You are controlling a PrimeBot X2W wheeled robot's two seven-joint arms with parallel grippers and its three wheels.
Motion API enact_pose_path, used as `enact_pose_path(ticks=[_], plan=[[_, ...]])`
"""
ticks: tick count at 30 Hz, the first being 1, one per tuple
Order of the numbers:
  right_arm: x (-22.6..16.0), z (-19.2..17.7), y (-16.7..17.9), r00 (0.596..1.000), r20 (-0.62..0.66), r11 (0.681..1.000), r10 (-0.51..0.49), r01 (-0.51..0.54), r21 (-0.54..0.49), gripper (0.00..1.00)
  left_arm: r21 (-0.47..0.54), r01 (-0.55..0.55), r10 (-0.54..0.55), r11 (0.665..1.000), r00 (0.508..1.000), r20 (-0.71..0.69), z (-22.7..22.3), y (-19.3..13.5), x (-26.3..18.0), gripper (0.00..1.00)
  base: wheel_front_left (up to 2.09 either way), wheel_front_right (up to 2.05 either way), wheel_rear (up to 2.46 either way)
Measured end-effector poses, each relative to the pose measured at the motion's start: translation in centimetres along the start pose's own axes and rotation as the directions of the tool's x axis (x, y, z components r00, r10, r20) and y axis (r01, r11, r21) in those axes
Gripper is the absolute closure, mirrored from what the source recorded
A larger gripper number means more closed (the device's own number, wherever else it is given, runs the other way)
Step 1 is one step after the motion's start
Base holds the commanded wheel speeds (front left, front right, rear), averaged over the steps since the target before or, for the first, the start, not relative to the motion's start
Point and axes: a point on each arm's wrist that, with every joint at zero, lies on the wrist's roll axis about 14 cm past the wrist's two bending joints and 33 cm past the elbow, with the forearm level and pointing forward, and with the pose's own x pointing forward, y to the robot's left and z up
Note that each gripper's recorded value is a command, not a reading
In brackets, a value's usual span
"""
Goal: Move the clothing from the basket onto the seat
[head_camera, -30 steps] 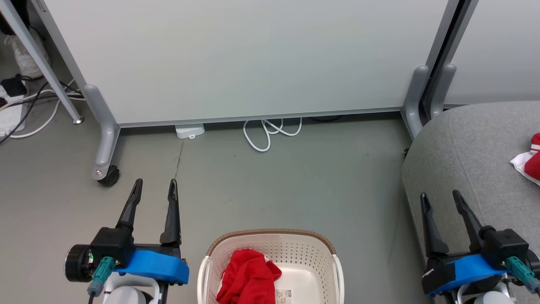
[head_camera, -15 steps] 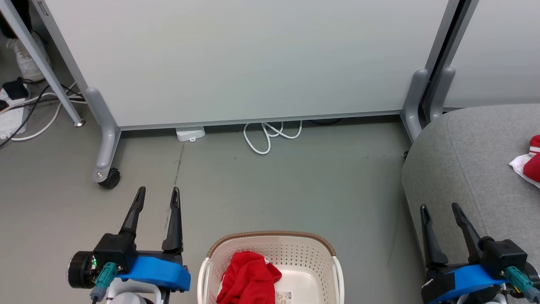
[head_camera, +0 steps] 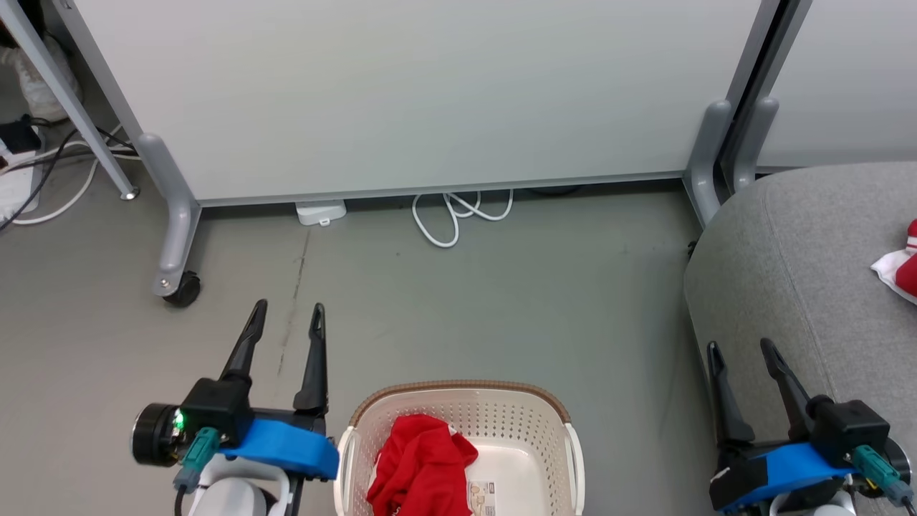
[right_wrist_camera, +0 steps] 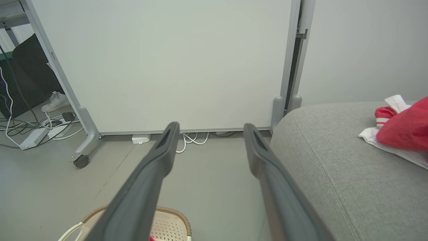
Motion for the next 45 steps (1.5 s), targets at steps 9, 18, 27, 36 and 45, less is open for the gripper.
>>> enact_pose_path(ticks=[9,18,27,36,45], plan=[[2.1,0.1,0.1,1.0,0.008,1.0,0.012,-0.012,-0.019,0.0,0.024,0.16,-0.158,0.987,0.984,-0.076,-2.4,-3.9,3.0,0.0,0.0,0.0,0.0],[5.0,-0.8,-0.6,1.0,0.002,0.999,0.01,-0.01,-0.037,0.0,0.045,0.341,-0.32,0.939,0.913,-0.253,-8.4,-7.2,5.5,0.0,0.0,0.0,0.0],[7.2,-3.1,-1.9,0.999,-0.039,0.998,-0.008,0.006,-0.057,0.0,0.044,0.495,-0.425,0.868,0.786,-0.449,-15.7,-8.8,5.8,0.0,0.0,0.0,0.0],[9.0,-5.9,-2.8,0.997,-0.083,0.997,-0.01,0.004,-0.077,0.0,0.019,0.639,-0.494,0.769,0.613,-0.617,-22.4,-9.8,4.1,0.0,0.0,0.0,0.0],[11.2,-8.2,-3.1,0.995,-0.104,0.994,0.006,-0.017,-0.104,0.0,-0.038,0.782,-0.529,0.622,0.384,-0.757,-28.7,-10.1,-0.2,0.0,0.0,0.0,0.0]])
